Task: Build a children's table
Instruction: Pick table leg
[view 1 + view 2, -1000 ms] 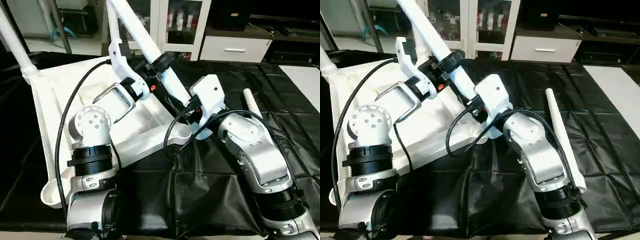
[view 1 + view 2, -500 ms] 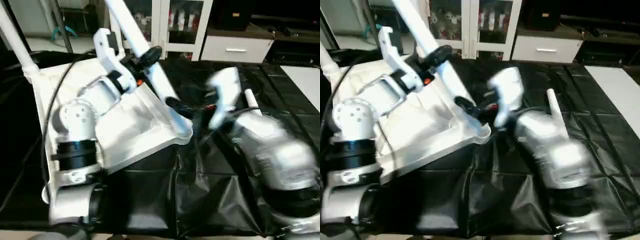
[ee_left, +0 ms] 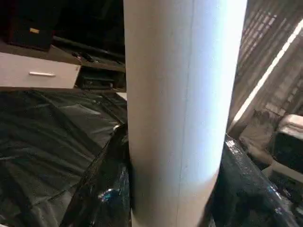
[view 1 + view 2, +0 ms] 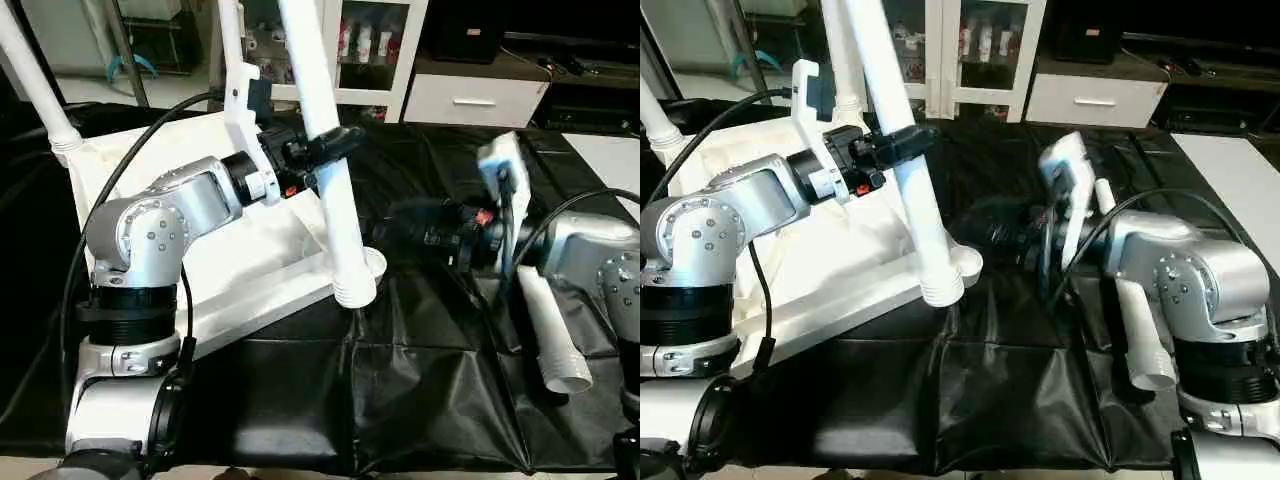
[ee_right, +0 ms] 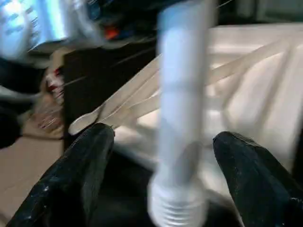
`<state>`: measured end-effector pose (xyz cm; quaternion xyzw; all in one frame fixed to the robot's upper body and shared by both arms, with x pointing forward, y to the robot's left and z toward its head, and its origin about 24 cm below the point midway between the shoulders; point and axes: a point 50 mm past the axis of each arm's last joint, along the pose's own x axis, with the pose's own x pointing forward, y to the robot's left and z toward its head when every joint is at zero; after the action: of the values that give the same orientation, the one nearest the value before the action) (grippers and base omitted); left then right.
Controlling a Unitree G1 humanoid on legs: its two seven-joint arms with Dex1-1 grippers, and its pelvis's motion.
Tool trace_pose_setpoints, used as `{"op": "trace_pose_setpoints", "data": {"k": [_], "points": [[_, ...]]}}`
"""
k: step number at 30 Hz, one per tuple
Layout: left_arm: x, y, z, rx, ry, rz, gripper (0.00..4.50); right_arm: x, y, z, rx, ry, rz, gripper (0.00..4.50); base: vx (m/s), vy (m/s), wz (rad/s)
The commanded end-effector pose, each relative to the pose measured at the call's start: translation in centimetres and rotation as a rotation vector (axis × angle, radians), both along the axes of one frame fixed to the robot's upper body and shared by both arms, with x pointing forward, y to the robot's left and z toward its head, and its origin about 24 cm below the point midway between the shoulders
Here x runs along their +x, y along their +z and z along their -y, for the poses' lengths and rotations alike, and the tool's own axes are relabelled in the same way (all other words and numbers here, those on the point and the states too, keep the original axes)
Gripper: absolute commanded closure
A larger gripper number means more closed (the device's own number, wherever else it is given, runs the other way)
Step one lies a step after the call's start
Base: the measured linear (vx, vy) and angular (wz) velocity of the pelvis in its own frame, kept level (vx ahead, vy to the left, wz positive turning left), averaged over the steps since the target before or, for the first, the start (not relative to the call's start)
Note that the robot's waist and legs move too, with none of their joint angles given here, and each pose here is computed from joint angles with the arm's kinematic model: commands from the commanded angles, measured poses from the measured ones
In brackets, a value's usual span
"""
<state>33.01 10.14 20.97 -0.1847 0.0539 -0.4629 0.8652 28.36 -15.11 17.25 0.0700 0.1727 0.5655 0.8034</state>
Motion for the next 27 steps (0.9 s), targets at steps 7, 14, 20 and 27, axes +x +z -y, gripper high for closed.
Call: {"op": "trace_pose_setpoints", "data": {"k": [7,14,20,27], "points": [[-0.1,1.4,1.1,0.055,-0.005,0.080,2.71,1.6,-2.4,-1.9,-0.147,-0.122,-0.054,0.72,0.000,0.000,0.00],[-0.6,2.1,1.6,0.040,-0.046,0.109,2.71,1.5,-3.1,-3.0,-0.167,-0.119,-0.050,0.72,0.000,0.000,0.00],[-1.9,2.4,1.9,0.036,-0.198,0.164,2.71,1.2,-2.4,-3.0,-0.121,-0.050,-0.008,0.72,0.000,0.000,0.00],[-2.6,2.8,1.9,0.056,-0.312,0.225,2.71,-0.1,-1.5,-2.7,-0.088,0.088,0.022,0.72,0.000,0.000,0.00]]}}
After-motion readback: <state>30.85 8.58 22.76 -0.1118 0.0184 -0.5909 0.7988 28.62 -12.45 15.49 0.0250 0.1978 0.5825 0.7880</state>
